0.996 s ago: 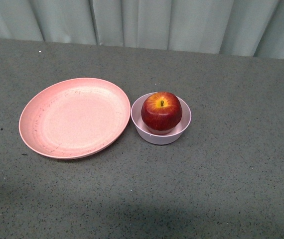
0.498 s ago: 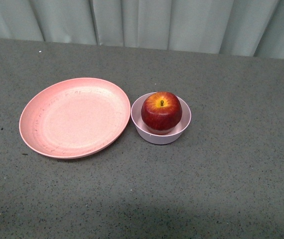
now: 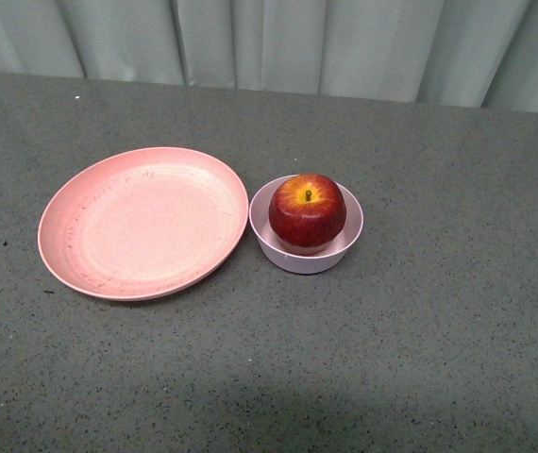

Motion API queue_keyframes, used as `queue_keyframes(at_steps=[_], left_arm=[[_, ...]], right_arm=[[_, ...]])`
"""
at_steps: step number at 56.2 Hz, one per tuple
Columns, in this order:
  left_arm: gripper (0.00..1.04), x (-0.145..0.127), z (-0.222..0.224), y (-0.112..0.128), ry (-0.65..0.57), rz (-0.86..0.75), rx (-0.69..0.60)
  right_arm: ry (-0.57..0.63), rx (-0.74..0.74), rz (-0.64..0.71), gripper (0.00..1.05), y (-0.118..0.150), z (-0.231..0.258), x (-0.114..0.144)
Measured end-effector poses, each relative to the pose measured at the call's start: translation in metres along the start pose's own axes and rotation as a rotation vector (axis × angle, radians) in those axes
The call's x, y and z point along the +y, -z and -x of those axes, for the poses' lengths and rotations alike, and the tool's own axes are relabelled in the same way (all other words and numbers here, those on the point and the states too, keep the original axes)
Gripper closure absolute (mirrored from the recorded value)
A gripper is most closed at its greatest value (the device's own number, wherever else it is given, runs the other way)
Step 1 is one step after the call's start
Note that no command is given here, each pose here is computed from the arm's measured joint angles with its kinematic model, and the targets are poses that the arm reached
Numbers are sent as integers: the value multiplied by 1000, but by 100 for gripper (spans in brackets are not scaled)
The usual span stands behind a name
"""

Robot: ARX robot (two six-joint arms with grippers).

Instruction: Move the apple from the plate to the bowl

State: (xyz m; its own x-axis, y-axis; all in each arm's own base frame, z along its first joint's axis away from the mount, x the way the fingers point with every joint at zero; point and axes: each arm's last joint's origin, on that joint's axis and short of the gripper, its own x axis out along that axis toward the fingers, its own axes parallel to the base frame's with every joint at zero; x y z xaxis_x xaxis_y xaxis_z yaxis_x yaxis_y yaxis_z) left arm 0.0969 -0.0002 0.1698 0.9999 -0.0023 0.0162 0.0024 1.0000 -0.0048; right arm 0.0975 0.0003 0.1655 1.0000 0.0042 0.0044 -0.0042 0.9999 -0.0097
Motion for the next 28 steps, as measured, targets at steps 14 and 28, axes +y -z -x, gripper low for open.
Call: queue_keyframes(at_steps=[14, 28], left_arm=[[83, 0, 0, 0, 0, 0, 0], [42, 0, 0, 0, 0, 0, 0]], right_arm=[[0, 0, 0, 9, 0, 0, 0], [0, 0, 0, 9, 0, 0, 0]])
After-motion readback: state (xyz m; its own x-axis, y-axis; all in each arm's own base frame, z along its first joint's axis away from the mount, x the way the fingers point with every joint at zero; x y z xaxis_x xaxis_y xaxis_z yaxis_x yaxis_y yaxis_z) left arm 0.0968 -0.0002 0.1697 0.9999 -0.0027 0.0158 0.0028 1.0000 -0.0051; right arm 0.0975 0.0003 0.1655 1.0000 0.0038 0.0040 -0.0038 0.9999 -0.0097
